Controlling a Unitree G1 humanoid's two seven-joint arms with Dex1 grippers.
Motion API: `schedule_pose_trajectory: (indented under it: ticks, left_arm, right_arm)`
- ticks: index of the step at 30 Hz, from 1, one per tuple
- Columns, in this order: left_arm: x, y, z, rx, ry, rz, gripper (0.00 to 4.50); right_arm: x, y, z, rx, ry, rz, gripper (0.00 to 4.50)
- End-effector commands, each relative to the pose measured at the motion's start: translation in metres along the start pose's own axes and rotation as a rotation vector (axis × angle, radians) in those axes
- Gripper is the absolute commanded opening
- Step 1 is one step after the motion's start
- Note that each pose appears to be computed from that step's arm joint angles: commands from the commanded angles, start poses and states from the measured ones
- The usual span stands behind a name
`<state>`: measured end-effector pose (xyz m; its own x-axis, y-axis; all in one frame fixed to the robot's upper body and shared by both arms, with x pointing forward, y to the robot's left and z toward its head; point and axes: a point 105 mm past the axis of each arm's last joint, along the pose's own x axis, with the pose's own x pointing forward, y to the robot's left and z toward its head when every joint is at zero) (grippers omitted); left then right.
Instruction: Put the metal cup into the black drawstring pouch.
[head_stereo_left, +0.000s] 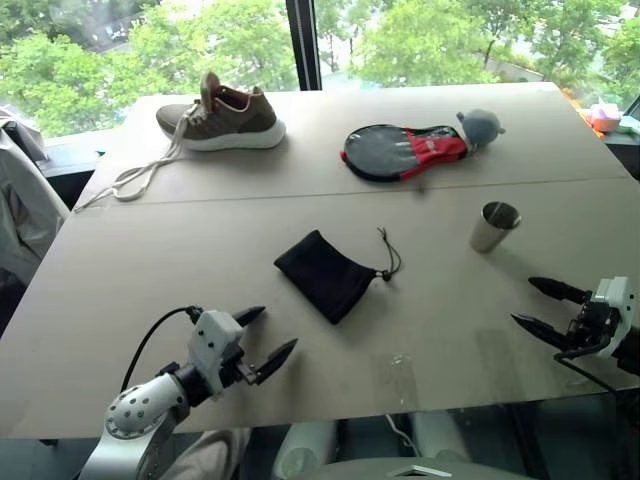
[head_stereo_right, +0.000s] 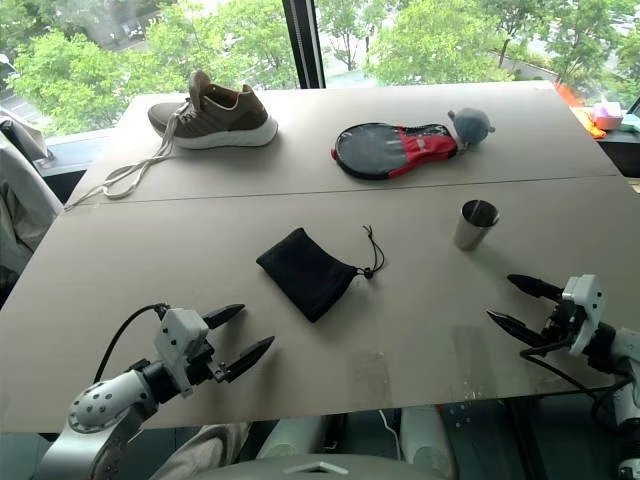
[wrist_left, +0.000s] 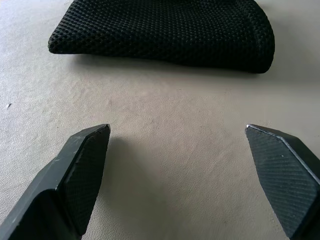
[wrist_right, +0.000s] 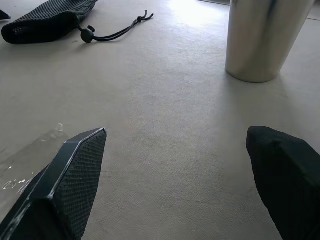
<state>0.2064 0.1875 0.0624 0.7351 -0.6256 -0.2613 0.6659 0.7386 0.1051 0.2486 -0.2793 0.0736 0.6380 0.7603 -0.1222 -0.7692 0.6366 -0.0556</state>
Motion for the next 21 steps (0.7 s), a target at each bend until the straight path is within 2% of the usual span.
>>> schedule_pose_trajectory:
  ticks: [1, 4, 6, 8, 10, 13, 15, 21]
  left_arm:
    - [0.008, -0.021, 0.023, 0.041, -0.078, -0.083, 4.47]
    - [0.014, -0.037, 0.033, 0.044, -0.105, -0.137, 4.47]
    - [0.021, -0.046, 0.04, 0.048, -0.117, -0.149, 4.47]
    - [0.03, -0.05, 0.043, 0.105, -0.106, -0.108, 4.47]
    - [0.036, -0.053, 0.043, 0.145, -0.089, -0.075, 4.47]
    - [0.042, -0.042, 0.047, 0.132, -0.1, 0.028, 4.47]
    - [0.046, -0.031, 0.044, 0.203, -0.068, 0.105, 4.47]
    - [0.064, -0.033, 0.048, 0.237, -0.085, 0.102, 4.47]
  right_arm:
    - [0.0, 0.01, 0.009, -0.027, -0.031, 0.066, 4.5]
    - [0.003, 0.033, 0.008, 0.024, -0.047, 0.179, 4.5]
    - [0.005, 0.052, 0.016, 0.086, -0.12, 0.264, 4.5]
    - [0.008, 0.062, 0.028, 0.106, -0.205, 0.279, 4.5]
    - [0.008, 0.069, 0.032, 0.12, -0.219, 0.304, 4.5]
    - [0.009, 0.082, 0.037, 0.112, -0.242, 0.346, 4.5]
    - [0.01, 0.086, 0.038, 0.102, -0.246, 0.351, 4.5]
    - [0.006, 0.084, 0.036, 0.056, -0.233, 0.317, 4.5]
